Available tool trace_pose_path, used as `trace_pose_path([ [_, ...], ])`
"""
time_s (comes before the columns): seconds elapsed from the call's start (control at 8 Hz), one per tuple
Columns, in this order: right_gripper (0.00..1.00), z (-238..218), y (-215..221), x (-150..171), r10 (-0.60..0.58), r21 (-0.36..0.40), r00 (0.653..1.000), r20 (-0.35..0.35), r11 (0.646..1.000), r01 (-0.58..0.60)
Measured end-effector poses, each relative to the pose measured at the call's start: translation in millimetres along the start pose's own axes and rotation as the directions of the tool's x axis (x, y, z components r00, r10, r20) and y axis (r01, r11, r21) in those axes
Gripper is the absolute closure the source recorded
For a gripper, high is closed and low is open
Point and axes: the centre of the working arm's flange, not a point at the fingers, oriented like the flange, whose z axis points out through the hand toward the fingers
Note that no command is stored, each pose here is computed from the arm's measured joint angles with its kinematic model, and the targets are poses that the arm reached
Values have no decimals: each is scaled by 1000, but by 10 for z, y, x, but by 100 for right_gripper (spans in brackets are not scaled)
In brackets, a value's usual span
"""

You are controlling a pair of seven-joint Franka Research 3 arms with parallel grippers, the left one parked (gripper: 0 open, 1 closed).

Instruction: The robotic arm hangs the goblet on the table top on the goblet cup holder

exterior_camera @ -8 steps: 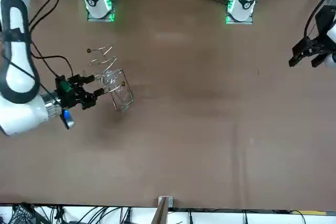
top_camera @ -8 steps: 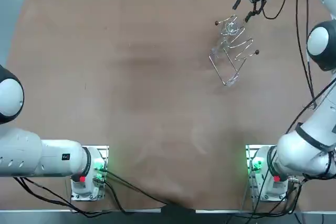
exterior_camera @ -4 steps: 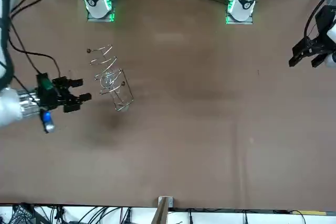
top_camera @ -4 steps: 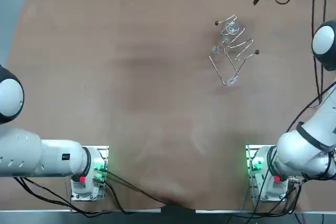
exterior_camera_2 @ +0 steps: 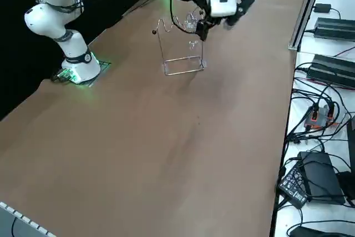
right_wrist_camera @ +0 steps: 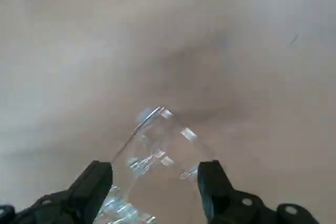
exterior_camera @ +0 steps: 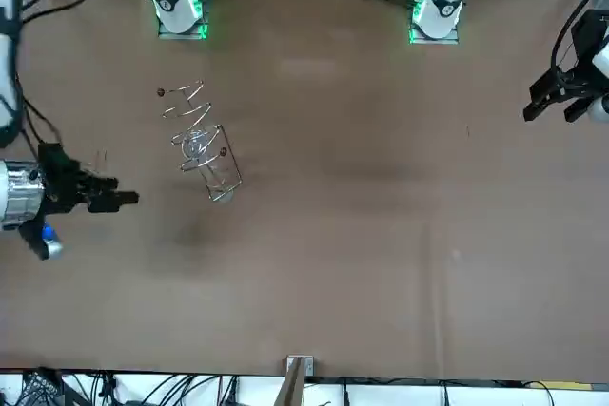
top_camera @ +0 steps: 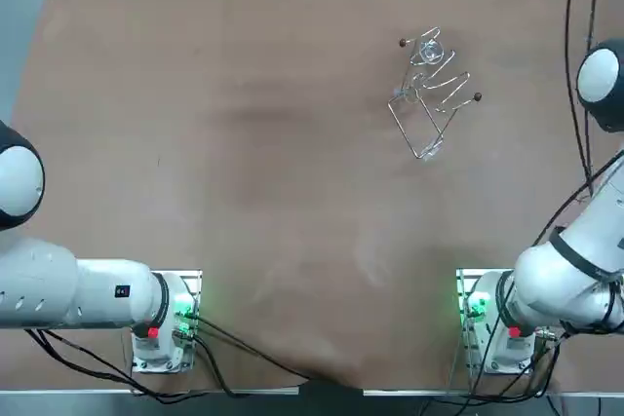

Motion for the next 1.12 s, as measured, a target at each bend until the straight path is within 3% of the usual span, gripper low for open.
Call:
trace_pose_path([
  [0.25, 0, -64, -83, 5, -131, -162, 989, -73, 980, 117],
  [0.5, 0, -232, -91, -45, -192, -299, 975, -110, 942, 152],
  [0.88, 0, -702, -159, -296, -220, -345, 958, -182, 927, 147],
  [1.12, 0, -1016, -194, -626, -227, -354, 949, -218, 925, 140],
])
